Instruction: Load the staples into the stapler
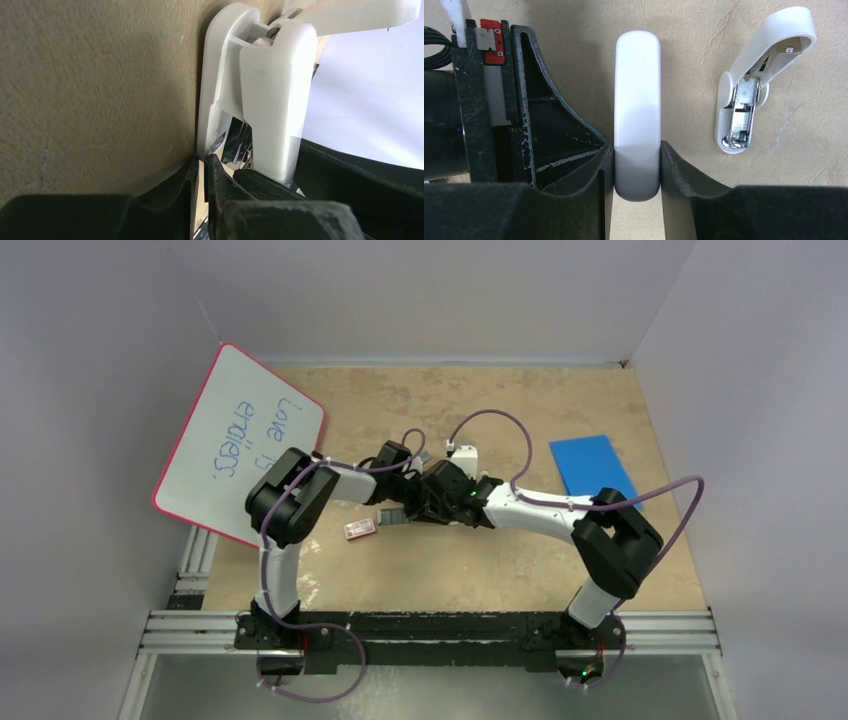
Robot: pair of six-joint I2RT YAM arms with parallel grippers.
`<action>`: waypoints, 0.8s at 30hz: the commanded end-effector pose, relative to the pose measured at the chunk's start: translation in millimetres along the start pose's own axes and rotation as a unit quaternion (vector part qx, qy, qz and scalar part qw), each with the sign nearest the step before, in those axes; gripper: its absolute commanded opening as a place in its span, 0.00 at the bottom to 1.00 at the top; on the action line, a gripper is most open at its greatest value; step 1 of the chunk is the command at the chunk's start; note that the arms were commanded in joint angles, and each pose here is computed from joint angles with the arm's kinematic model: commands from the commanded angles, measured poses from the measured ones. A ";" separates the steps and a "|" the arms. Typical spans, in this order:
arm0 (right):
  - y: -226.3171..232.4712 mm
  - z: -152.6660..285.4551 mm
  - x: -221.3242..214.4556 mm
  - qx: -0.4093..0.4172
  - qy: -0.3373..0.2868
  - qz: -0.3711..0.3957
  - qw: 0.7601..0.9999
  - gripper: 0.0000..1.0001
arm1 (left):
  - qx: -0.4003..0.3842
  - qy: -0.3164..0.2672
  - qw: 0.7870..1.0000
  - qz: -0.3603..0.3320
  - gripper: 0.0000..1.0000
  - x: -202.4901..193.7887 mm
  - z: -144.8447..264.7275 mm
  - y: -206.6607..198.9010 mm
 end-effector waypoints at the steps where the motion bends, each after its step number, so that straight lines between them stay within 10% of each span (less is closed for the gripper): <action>1: 16.1 12.5 -4.0 0.033 0.024 -0.026 0.999 0.19 | 0.088 -0.053 0.995 0.000 0.11 7.4 -12.6 33.8; 8: 18.2 38.3 25.6 0.038 -0.016 -0.041 0.998 0.46 | 0.071 -0.058 0.996 -0.011 0.30 10.7 2.4 11.8; 24: -3.9 43.3 15.5 -0.003 -0.012 -0.029 1.000 0.43 | 0.116 -0.092 0.988 -0.041 0.25 7.3 24.8 4.9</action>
Point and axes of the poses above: each gripper's point midway between its finger pads, its own z axis back along the fingers, its own y axis along the line the jaws close on, x = y × z, the point moved 8 cm from there along z, back along the fingers, and after that the axes turned 1 degree about z, right-handed, at the moved point
